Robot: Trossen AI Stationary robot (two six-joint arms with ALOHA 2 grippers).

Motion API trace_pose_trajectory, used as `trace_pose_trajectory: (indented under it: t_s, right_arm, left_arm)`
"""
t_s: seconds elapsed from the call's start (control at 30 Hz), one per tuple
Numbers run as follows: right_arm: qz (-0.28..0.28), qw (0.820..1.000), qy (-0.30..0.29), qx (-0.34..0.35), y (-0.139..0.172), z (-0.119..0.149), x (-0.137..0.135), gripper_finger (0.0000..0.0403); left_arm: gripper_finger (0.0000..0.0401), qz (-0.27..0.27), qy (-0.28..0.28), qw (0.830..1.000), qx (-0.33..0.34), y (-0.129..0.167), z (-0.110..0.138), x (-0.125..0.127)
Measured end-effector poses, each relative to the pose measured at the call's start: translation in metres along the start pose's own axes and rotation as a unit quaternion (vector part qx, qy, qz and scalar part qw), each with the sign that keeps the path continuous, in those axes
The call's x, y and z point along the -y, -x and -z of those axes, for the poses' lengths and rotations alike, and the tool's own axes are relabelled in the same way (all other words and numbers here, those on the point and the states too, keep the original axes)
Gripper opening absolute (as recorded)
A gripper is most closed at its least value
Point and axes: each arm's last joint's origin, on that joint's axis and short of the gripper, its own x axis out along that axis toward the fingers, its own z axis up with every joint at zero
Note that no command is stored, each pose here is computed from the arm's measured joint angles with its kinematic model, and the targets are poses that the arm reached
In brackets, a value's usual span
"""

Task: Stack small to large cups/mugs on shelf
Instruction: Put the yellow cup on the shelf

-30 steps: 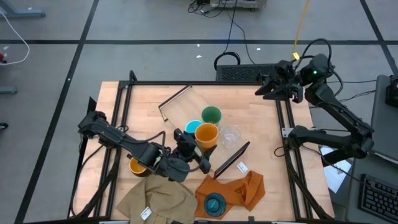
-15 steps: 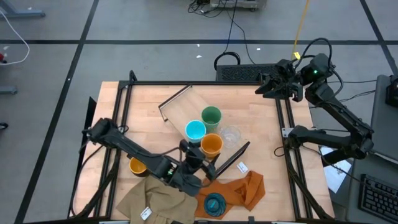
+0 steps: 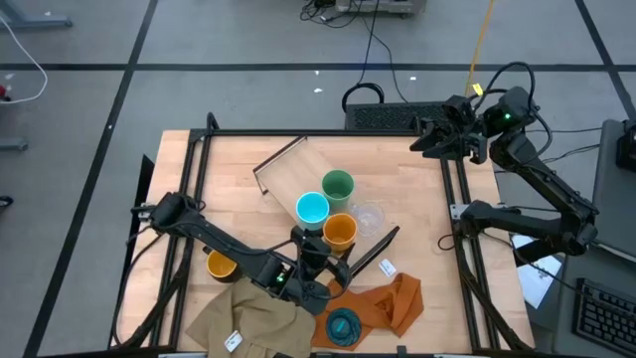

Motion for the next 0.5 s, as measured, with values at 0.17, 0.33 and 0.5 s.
trace_pose_trajectory:
  t_s: [0.17,0.33,0.5]
  right_arm:
    - [-0.002,1.000,0.006,0.002,0.002,0.002,-0.006,0.0192]
    - [-0.004,1.000,0.012,0.003,0.003,0.003,-0.012,0.0192]
    - [-0.004,1.000,0.012,0.003,0.004,0.005,-0.015,0.0192]
  left_arm:
    - [0.0333,-0.006,0.008,1.000,-0.001,-0.006,0.004,0.000]
    - [0.0333,-0.008,0.013,1.000,-0.005,-0.014,0.018,0.004]
    - [0.0333,-0.009,0.010,1.000,-0.010,-0.017,0.028,0.007]
